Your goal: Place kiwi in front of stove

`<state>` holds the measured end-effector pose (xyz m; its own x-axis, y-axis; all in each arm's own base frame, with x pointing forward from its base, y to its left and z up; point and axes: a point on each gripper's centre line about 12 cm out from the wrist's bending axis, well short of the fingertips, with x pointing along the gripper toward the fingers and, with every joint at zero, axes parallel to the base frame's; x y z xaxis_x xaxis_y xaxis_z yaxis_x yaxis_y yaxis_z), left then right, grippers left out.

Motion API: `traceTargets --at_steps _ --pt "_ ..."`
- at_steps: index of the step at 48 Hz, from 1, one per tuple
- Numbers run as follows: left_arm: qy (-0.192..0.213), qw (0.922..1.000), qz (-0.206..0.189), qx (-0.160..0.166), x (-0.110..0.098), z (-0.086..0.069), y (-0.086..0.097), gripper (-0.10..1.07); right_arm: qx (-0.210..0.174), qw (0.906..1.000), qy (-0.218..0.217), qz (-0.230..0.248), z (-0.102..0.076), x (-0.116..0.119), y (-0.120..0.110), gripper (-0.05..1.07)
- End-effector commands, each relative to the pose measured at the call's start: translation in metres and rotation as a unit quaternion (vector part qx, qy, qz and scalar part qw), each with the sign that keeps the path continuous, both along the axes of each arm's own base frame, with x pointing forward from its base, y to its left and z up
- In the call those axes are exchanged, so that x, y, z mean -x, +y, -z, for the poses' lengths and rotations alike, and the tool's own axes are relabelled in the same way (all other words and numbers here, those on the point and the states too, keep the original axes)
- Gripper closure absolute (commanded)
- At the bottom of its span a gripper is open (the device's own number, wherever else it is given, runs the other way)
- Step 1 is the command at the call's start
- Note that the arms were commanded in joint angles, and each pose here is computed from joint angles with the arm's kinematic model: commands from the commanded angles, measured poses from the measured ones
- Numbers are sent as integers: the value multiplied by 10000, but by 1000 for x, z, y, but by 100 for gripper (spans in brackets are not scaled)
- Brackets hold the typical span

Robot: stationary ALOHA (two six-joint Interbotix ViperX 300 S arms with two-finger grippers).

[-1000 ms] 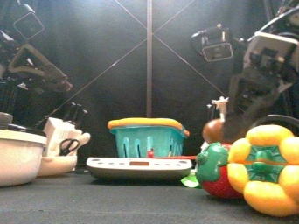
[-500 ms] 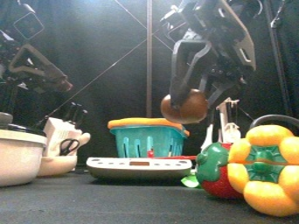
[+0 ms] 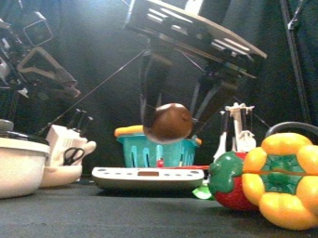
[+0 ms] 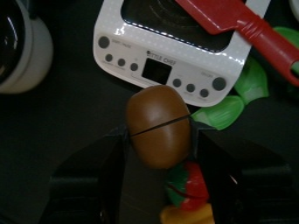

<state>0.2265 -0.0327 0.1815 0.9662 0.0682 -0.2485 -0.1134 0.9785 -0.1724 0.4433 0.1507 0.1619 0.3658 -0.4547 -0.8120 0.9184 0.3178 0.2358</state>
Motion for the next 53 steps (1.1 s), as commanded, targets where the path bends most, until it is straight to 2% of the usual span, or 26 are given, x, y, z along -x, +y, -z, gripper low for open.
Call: traceTargets --at_steps 1,8,13,23,44,53 --pt "-162 9998 25 102 -5 -9 -5 26 -24 9986 -294 436 -18 -5 10 26" --pt "-196 9997 123 117 -5 -11 -10 26 -53 9967 -324 736 -15 -8 20 26" --pt "-223 9995 166 125 -6 -13 -13 26 -176 9956 -194 895 -5 -14 26 26" --pt "-282 9993 249 86 -8 -16 -16 26 -40 9930 -7 1179 5 -25 29 26" --pt "-288 9992 273 71 -7 -17 -16 26 13 9899 172 1409 23 -32 7 25" --pt "-284 9991 293 82 -7 -16 -18 26 -64 9907 158 1351 32 -33 2 25"
